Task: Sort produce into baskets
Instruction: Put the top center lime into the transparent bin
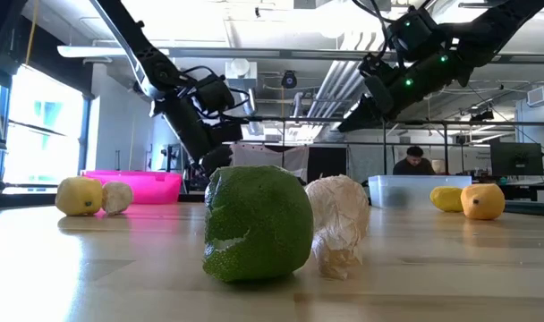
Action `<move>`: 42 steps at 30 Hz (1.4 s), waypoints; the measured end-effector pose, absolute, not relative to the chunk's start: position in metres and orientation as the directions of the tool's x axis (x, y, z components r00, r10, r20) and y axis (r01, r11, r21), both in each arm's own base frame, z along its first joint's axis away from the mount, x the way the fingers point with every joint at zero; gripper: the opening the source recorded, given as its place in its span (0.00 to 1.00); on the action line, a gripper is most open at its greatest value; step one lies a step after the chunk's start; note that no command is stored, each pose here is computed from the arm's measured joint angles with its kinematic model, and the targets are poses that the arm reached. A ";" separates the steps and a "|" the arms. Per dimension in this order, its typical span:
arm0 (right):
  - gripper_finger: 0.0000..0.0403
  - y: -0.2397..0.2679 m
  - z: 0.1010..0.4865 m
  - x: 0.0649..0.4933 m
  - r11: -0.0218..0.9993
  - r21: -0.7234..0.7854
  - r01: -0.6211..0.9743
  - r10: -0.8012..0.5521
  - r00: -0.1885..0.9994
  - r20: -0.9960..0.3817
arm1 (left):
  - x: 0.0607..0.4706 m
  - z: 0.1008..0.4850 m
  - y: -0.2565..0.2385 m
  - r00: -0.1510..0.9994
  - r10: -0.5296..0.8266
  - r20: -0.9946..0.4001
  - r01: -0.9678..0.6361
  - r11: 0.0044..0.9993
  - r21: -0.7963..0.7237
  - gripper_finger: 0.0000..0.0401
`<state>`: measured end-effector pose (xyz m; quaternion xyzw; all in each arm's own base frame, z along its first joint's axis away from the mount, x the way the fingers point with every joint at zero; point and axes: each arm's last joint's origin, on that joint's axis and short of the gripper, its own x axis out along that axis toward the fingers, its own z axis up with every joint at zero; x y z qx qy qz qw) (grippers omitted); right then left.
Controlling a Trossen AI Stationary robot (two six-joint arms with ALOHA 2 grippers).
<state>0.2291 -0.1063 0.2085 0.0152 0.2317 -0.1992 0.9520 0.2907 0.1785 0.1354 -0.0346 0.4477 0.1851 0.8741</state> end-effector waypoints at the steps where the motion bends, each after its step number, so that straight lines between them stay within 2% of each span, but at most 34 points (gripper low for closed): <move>1: 0.00 -0.106 0.208 0.229 0.919 -0.054 0.390 -0.371 0.814 -0.447 | 0.291 0.135 0.178 0.534 0.286 -0.796 -0.350 0.931 0.099 0.42; 5: 0.00 -0.102 0.209 0.231 0.925 -0.040 0.377 -0.354 0.821 -0.447 | 0.289 0.138 0.177 0.540 0.282 -0.793 -0.348 0.933 0.095 0.32; 8: 0.00 -0.099 0.210 0.233 0.935 -0.026 0.353 -0.329 0.840 -0.432 | 0.287 0.147 0.176 0.580 0.259 -0.772 -0.326 0.943 0.072 0.29; 15: 0.00 -0.089 0.209 0.233 0.951 0.066 0.301 -0.283 0.938 -0.202 | 0.291 0.175 0.172 0.757 0.134 -0.640 -0.181 0.984 -0.007 0.28; 21: 0.00 -0.086 0.211 0.229 0.948 0.086 0.308 -0.302 0.950 -0.074 | 0.301 0.197 0.173 0.913 -0.032 -0.407 -0.017 0.993 -0.116 0.28; 27: 0.02 -0.087 0.218 0.229 0.938 0.073 0.340 -0.341 0.940 -0.005 | 0.308 0.222 0.174 0.979 -0.114 -0.172 0.079 0.977 -0.199 0.28; 31: 0.12 -0.089 0.233 0.234 0.940 0.079 0.333 -0.338 0.939 0.062 | 0.311 0.232 0.173 0.989 -0.121 -0.081 0.104 0.977 -0.186 0.28; 37: 0.37 -0.087 0.266 0.245 0.953 0.089 0.288 -0.300 0.938 0.175 | 0.311 0.247 0.174 0.989 -0.146 0.030 0.149 0.977 -0.155 0.28; 42: 0.57 -0.089 0.289 0.252 0.956 0.088 0.280 -0.292 0.932 0.212 | 0.315 0.264 0.176 0.982 -0.164 0.095 0.174 0.979 -0.105 0.28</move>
